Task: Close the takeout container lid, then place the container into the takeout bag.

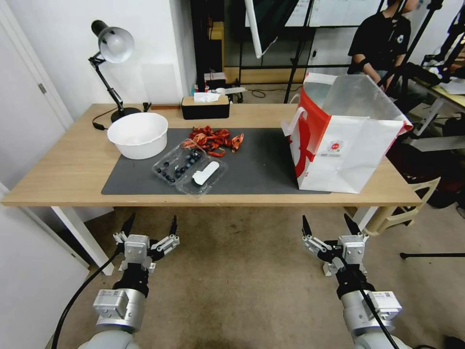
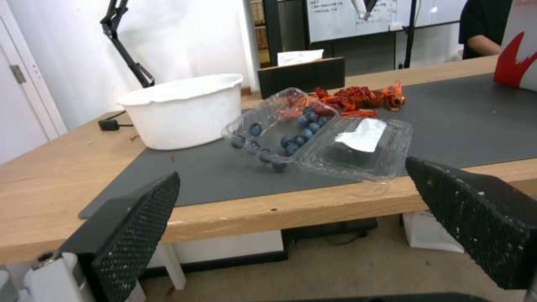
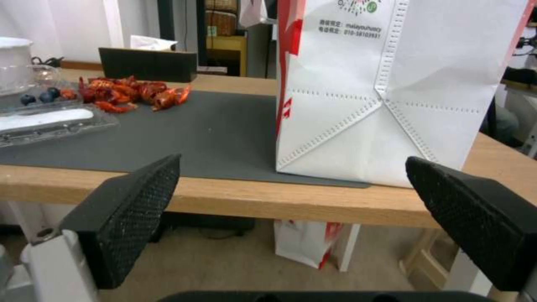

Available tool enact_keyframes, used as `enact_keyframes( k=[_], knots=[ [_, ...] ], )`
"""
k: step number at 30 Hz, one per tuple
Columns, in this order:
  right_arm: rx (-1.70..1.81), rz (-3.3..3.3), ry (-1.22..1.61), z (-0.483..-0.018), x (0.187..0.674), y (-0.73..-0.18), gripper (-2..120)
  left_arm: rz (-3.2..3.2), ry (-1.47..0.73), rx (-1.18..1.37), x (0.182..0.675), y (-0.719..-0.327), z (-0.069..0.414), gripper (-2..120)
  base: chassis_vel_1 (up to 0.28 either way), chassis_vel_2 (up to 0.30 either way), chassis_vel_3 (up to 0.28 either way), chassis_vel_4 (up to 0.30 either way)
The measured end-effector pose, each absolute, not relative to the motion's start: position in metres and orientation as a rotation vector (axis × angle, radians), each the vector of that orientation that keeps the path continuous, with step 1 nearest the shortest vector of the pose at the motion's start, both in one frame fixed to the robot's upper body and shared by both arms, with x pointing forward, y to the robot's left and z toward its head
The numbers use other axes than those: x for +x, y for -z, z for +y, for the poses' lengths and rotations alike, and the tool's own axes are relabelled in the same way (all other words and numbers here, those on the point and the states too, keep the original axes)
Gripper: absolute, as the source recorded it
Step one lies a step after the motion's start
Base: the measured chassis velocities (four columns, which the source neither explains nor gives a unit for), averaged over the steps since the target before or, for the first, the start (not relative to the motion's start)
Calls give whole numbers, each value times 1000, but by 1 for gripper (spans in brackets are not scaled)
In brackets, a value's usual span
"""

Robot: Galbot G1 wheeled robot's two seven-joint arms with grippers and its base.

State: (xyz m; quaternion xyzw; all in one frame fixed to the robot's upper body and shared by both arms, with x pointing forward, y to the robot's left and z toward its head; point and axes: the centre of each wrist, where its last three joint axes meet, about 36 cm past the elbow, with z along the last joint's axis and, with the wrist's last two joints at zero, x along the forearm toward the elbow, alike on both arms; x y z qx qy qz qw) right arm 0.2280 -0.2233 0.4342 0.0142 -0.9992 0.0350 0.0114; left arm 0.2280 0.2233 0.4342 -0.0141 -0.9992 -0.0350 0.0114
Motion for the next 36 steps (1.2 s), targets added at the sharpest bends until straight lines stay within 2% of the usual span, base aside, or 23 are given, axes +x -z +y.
enact_keyframes(
  k=[18, 21, 22, 24, 36],
  knots=[
    [76, -3104, -110, -220, 227, -434, 100, -3118, 90, -42, 228, -434, 222, 100, 0, 0, 0, 0],
    [300, -3004, -61, -188, 220, -439, 100, -3126, -103, -18, 233, -444, 210, 100, 0, 0, 0, 0],
    [300, -3004, -61, -188, 220, -439, 100, -3126, -103, -18, 233, -444, 210, 100, 0, 0, 0, 0],
    [347, -2995, -38, -181, 221, -442, 100, -3105, -390, -6, 238, -460, 193, 100, 0, 0, 0, 0],
    [336, -3005, -38, -183, 223, -441, 100, -3114, -451, -41, 240, -457, 190, 100, 0, 0, 0, 0]
  ],
)
